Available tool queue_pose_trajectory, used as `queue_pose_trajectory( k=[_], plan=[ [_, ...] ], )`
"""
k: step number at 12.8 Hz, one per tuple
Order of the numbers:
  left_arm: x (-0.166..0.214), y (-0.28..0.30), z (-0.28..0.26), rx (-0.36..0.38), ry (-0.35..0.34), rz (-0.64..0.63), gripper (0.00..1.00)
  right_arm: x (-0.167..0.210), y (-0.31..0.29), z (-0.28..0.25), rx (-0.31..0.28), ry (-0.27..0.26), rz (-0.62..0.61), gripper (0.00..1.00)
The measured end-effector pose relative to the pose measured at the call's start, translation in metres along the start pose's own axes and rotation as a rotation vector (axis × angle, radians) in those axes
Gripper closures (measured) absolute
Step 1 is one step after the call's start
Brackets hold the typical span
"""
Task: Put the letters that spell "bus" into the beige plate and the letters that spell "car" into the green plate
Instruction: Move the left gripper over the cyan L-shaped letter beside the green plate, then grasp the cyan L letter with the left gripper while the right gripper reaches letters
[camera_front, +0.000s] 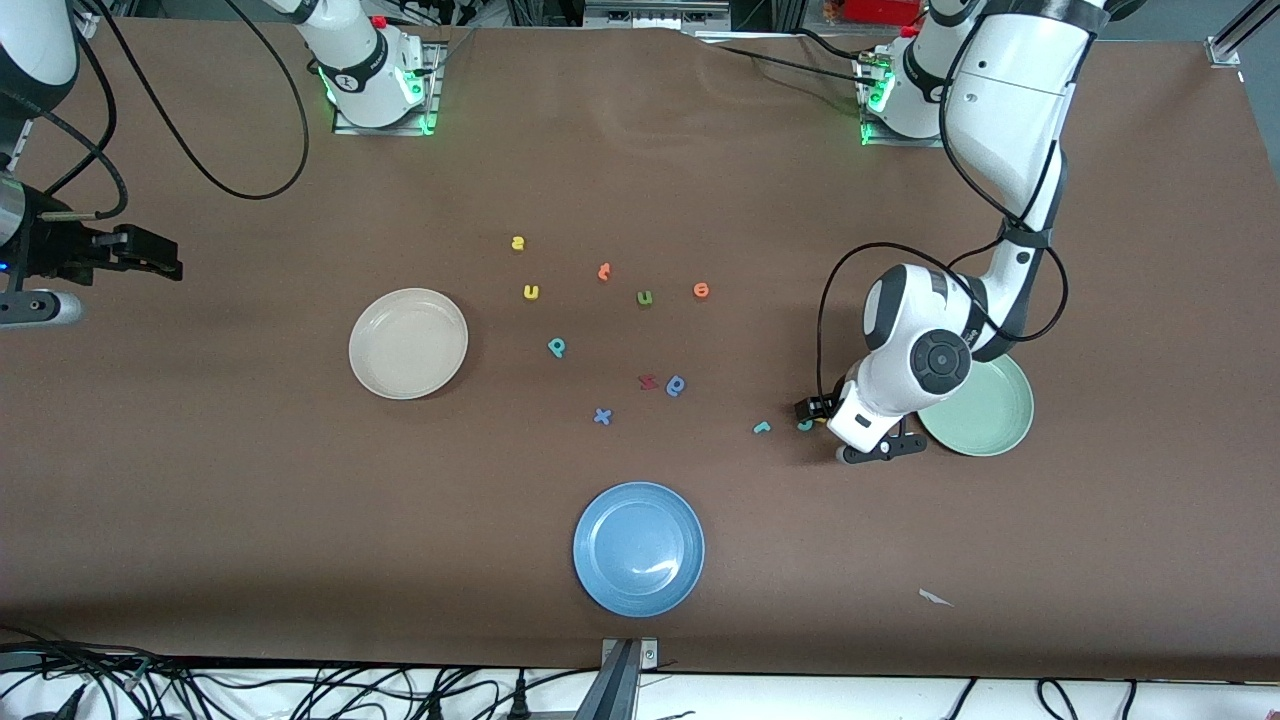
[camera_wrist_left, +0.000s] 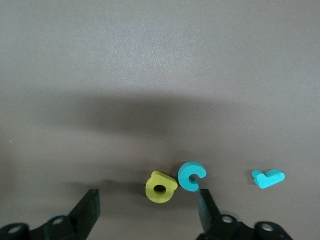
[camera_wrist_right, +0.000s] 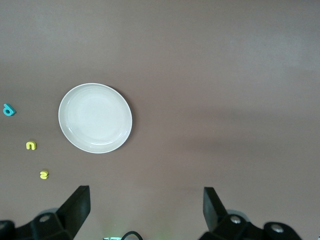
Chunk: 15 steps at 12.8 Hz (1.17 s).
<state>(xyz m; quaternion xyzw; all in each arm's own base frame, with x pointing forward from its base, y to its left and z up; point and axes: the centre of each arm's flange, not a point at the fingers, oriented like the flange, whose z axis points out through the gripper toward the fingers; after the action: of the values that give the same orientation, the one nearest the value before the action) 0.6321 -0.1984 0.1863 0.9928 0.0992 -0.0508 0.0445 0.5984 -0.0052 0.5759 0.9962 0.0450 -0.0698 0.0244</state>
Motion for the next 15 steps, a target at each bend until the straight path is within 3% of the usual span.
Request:
queue_pose_trajectory(
  k=[7,15],
  plan=[
    [-0.005,0.012,0.003,-0.009,-0.001,0.019,0.17,0.000,0.000,0.000,0.000,0.000,0.000,0.00],
    [-0.021,0.088,-0.008,-0.046,0.044,-0.078,0.17,0.000,-0.001,-0.004,-0.001,0.009,-0.002,0.00]
  ],
)
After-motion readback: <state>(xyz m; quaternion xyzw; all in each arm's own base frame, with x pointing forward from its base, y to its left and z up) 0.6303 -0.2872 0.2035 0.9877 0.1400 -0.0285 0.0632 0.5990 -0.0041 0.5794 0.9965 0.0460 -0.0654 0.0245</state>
